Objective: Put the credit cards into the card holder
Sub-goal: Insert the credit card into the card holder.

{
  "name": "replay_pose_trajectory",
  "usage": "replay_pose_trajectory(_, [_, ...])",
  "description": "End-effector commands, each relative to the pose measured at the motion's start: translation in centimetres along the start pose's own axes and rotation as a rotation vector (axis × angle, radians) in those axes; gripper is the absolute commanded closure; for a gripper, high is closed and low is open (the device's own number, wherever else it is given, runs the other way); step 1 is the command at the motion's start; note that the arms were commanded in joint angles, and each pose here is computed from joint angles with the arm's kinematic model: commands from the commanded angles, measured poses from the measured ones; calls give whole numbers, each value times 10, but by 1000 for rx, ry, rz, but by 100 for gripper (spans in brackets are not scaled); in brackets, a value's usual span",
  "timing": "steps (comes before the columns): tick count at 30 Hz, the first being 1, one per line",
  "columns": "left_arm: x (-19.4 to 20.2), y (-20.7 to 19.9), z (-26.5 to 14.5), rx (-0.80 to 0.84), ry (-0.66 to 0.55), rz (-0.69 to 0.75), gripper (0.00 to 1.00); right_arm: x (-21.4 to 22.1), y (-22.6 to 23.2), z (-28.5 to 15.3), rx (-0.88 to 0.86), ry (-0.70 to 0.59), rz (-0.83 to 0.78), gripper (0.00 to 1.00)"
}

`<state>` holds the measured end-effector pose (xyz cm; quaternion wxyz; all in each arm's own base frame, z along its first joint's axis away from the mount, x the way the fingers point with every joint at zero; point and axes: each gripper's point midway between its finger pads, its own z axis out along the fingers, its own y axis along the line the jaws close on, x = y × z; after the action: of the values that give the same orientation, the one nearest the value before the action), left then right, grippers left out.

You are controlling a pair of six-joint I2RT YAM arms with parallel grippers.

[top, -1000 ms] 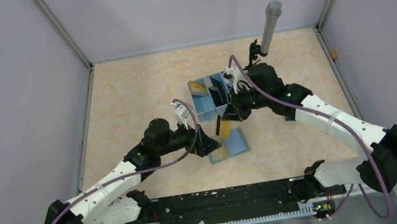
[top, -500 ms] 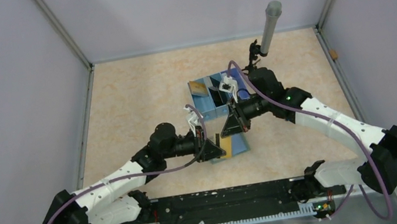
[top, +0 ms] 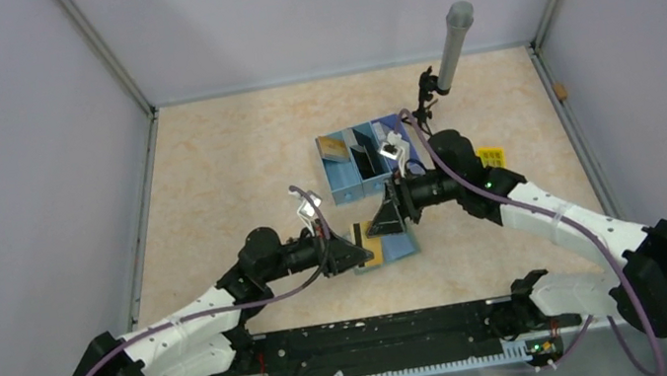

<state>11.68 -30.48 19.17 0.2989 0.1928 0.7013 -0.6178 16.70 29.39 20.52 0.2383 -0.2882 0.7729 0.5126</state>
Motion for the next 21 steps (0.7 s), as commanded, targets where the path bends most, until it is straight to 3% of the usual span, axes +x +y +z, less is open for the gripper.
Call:
replay_pose_trajectory(1, [-32, -20, -3, 51, -159, 35, 100, -32, 21, -5, -63, -180, -11, 39])
replay_pose_trajectory(7, [-35, -16, -5, 44, -205, 2, 100, -35, 33, -3, -170, -251, 42, 51])
replay_pose_trajectory(17, [-32, -2, -2, -12, -203, -47, 100, -34, 38, -5, -213, -281, 74, 100])
replay_pose_trajectory(18, [-32, -1, -1, -17, -200, -53, 94, -32, 34, -4, -201, -280, 81, 100])
replay_pose_trajectory(21, [-30, 11, 1, -81, -188, -77, 58, -30, 13, -2, -92, -288, 99, 100])
